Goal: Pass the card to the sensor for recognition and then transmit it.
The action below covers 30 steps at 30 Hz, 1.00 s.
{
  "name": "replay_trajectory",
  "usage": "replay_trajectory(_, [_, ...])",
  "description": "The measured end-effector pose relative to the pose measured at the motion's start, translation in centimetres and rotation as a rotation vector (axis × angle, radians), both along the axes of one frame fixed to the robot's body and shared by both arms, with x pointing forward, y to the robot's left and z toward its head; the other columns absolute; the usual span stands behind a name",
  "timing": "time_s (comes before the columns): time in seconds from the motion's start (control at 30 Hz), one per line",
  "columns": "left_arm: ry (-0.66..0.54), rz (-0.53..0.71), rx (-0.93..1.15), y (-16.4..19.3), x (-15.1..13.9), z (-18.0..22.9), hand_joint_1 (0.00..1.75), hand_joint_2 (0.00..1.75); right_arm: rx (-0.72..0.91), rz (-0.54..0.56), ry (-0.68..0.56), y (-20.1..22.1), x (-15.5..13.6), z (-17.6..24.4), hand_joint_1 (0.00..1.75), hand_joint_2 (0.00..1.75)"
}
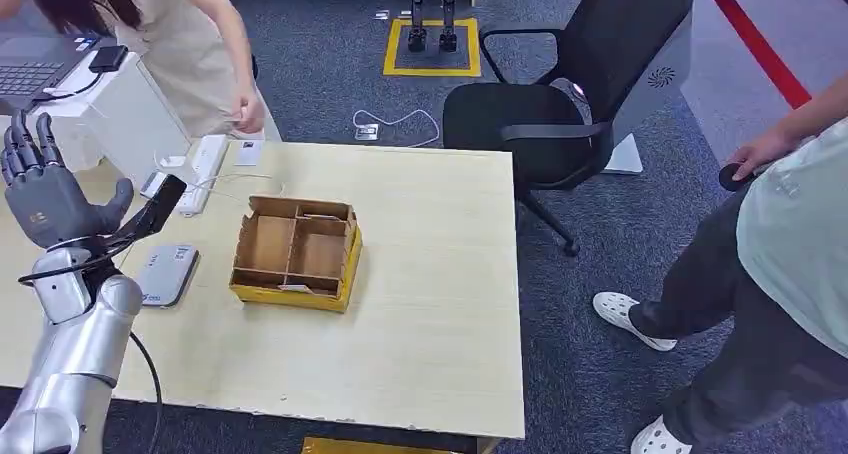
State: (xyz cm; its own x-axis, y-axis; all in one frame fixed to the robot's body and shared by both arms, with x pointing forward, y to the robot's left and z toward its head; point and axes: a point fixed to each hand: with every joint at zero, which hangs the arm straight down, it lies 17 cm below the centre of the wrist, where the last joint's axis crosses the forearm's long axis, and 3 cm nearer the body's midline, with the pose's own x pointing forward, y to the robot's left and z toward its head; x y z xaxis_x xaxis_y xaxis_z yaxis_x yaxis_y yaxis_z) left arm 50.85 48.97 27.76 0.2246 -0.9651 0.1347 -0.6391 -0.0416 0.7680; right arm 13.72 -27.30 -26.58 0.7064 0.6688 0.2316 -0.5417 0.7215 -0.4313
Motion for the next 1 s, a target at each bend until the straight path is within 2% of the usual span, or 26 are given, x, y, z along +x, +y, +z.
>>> replay_trajectory(0.43, [0.014, -0.039, -0.036, -0.8, 0.6, -0.4, 0.0, 1.75, 0.003, -0.003, -0.002, 0.1, 0.0, 0.0, 0.0, 0.0])
replay_trajectory(0.53, [0.069, -0.107, -0.078, -1.9, 1.7, -1.2, 0.0, 1.75, 0.007, -0.005, -0.005, 0.1, 0.1, 0.0, 0.0, 0.0])
replay_trajectory(0.7, [0.242, -0.265, -0.133, -4.7, 4.0, -3.4, 0.0, 1.75, 0.024, -0.01, -0.013, 0.3, 0.1, 0.0, 0.0, 0.0])
replay_trajectory(0.83, [0.319, -0.328, -0.122, -5.6, 4.5, -4.1, 0.0, 1.75, 0.03, -0.009, -0.016, 0.4, 0.0, 0.0, 0.0, 0.0])
replay_trajectory(0.9, [0.344, -0.326, -0.098, -5.3, 4.4, -4.1, 0.0, 1.75, 0.031, -0.008, -0.017, 0.4, 0.1, 0.0, 0.0, 0.0])
replay_trajectory(1.0, [0.368, -0.249, -0.043, -3.2, 4.2, -4.0, 0.0, 1.75, 0.031, -0.009, -0.017, 0.4, 0.0, 0.0, 0.0, 0.0])
